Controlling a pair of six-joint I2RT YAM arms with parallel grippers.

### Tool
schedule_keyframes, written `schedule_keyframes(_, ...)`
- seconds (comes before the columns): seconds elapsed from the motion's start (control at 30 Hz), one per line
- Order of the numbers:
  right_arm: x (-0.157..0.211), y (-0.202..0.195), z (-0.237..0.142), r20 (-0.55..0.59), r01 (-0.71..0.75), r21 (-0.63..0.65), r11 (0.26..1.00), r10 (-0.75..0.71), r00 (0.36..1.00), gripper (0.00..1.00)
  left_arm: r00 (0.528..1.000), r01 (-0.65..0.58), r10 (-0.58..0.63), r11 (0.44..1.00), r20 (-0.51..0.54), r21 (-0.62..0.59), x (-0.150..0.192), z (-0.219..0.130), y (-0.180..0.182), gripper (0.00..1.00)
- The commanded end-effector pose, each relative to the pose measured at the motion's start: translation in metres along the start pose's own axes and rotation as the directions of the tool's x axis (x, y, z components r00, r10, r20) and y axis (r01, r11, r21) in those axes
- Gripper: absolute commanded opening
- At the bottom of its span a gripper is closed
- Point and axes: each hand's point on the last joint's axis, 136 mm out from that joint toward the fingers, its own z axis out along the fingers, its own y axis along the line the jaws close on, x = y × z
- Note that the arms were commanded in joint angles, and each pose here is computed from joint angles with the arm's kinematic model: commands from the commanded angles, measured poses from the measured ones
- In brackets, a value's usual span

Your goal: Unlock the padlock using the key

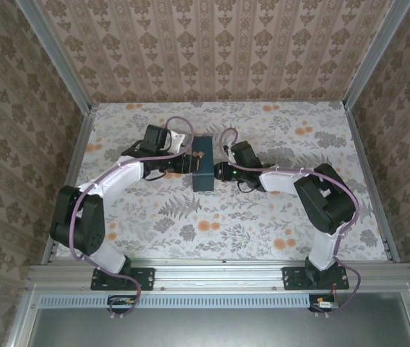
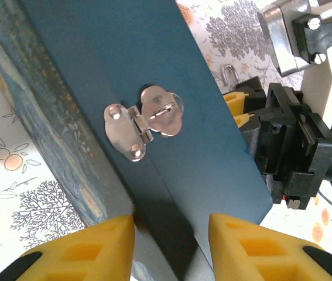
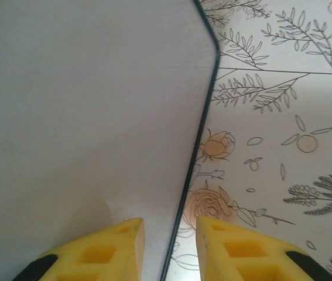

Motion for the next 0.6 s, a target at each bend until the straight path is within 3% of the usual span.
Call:
schedule_keyframes(0.0,-0.011,0.030,0.012,0.016,-0.037,-0.137,0.990,0.039,0.999,0.29,1.000,0.029,-0.028,0.999,-0.013,0.040,0.004,0.009,-0.004,0.38)
schedule_keyframes(0.3,-0.003,0.063,0.054,-0.033,-0.051,-0.207,0.977,0.045,0.998,0.28,1.000,0.000,0.000,1.000,0.020,0.027,-0.009,-0.005,-0.012,0.37)
schedule_keyframes(0.57,0.001,0.037,0.062,-0.075,-0.064,-0.105,0.992,0.056,0.996,0.31,0.999,-0.037,0.037,0.999,-0.015,0.007,-0.005,0.002,-0.018,0.37)
